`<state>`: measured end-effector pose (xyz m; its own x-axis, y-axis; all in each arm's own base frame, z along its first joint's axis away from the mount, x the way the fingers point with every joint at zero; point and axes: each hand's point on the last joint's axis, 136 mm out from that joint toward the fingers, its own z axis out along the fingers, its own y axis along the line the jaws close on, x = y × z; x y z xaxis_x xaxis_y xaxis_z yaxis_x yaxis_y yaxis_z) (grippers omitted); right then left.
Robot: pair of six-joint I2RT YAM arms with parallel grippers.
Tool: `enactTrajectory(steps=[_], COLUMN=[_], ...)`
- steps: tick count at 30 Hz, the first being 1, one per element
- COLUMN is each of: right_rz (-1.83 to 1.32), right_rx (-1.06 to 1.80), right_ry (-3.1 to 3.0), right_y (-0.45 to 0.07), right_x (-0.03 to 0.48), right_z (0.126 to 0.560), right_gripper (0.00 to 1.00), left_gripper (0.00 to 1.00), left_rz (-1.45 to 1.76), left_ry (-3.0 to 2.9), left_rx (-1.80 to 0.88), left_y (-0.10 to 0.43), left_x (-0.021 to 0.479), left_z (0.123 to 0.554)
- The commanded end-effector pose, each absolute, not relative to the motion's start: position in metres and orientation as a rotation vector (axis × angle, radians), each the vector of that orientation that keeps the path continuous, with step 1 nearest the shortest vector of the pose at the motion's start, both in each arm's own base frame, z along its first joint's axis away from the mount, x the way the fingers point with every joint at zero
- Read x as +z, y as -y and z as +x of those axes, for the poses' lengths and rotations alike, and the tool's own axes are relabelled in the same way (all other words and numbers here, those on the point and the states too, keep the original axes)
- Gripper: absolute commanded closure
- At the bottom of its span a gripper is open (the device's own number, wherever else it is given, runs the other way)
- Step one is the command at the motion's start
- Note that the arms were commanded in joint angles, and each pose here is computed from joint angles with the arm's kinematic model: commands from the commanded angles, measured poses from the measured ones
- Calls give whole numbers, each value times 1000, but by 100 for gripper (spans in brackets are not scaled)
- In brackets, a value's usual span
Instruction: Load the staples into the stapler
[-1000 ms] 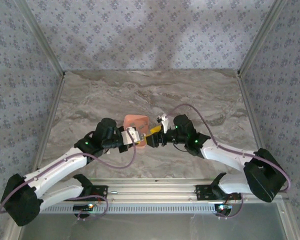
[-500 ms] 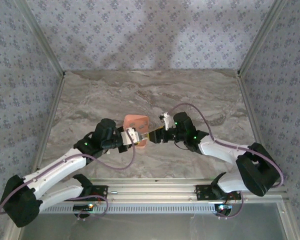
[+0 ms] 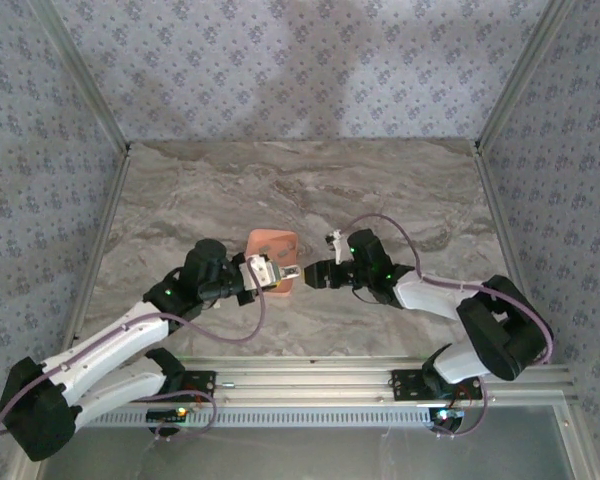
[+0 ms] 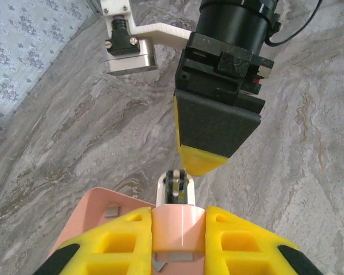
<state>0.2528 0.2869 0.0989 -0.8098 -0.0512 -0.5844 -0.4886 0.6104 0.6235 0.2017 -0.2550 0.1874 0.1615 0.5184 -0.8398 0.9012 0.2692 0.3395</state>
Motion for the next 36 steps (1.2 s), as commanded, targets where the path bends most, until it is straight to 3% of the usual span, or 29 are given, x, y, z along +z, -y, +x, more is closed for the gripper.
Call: enactTrajectory(steps=[1,9,18,20,36], right_rz=[-429,-593,-963,-970,-960], right_rx=[1069,1059,820,750,820], right_ry=[-2272,-2079,-1793,-1814,-1832], right_y=[-279,-279,-291,-290,-319], right_x=[106,145,172,169,163], right_z=[254,241,227,233,247], right_gripper=[39,38,35,39,39], left_gripper=[100,100,100,100,100], left_rz=[1367,1364,1368,1368,1368], left_ry=[-1428,-1430,-1399,-1391,-1351], left_rx=[-493,-472,-523,-531,-577], left_y=[260,258,263,264,267], left_x=[204,204,210,212,219], left_z=[197,199,193,192,185])
